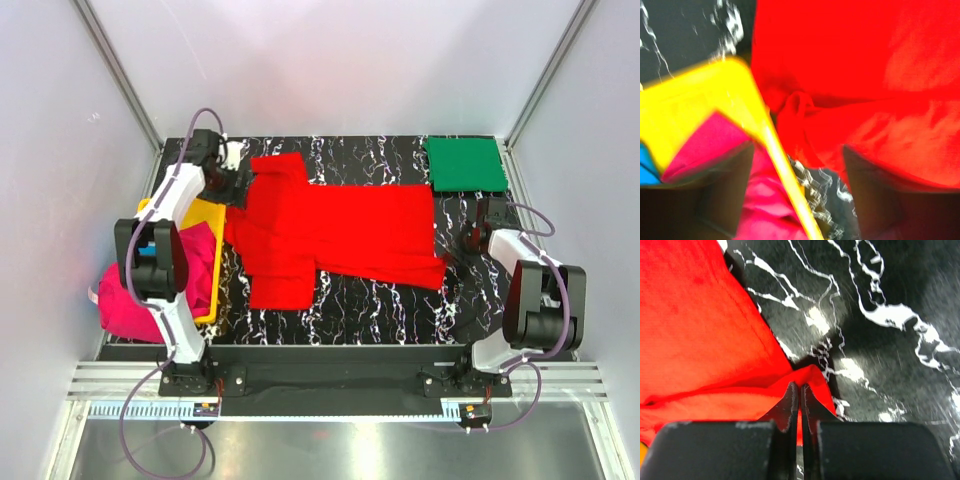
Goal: Fold and stack the t-shirts
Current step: Flatten the tshirt out
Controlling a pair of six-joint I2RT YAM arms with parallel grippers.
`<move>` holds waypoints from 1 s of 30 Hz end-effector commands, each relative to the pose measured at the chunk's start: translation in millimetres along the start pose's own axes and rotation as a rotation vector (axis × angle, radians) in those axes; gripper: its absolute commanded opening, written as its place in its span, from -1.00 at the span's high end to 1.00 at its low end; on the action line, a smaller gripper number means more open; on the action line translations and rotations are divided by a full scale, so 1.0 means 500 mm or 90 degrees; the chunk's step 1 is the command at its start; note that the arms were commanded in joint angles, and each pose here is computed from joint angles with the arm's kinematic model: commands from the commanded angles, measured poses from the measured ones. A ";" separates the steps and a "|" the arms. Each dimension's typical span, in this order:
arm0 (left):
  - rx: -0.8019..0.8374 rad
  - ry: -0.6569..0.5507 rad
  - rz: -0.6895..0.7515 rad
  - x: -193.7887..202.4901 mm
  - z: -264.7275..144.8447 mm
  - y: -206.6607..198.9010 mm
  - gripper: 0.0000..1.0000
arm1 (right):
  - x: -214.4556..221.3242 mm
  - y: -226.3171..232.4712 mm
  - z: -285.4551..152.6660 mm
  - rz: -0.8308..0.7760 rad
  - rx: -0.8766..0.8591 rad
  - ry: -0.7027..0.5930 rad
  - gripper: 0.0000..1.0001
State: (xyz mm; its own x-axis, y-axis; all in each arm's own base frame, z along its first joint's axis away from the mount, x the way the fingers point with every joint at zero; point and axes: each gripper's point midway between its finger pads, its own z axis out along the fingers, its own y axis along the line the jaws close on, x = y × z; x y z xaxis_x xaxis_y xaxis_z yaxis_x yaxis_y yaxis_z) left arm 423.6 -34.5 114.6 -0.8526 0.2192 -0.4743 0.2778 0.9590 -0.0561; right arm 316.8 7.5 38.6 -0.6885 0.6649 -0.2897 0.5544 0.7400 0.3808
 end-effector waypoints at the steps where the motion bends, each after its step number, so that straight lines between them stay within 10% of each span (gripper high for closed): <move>1: -0.075 -0.075 0.032 -0.094 -0.016 0.016 -0.71 | -0.048 0.035 0.015 -0.001 -0.031 -0.034 1.00; 8: 0.010 -0.186 0.330 0.004 -0.130 -0.175 -0.61 | -0.043 0.038 0.023 -0.004 -0.039 -0.020 1.00; 12: 0.112 -0.026 0.531 0.228 -0.091 -0.248 -0.43 | -0.036 0.036 0.017 -0.013 -0.040 -0.017 1.00; 16: 0.095 0.086 0.632 0.356 -0.053 -0.249 -0.68 | -0.034 0.035 0.012 -0.014 -0.042 -0.020 1.00; 25: 0.075 0.082 0.683 0.379 -0.007 -0.263 -0.87 | -0.030 0.032 0.004 -0.016 -0.044 -0.028 1.00; 30: 0.054 0.113 0.689 0.418 0.033 -0.246 -0.66 | -0.026 0.025 0.005 -0.014 -0.037 -0.026 1.00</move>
State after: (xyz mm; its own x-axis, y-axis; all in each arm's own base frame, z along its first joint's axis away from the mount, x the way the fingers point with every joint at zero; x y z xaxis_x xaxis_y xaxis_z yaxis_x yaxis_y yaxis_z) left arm 212.9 -114.6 21.3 -0.2043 0.9568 -0.2070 0.9477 0.2463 0.2031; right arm 329.4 10.4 35.4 -0.6887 0.6636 -0.2922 0.5364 0.7374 0.4104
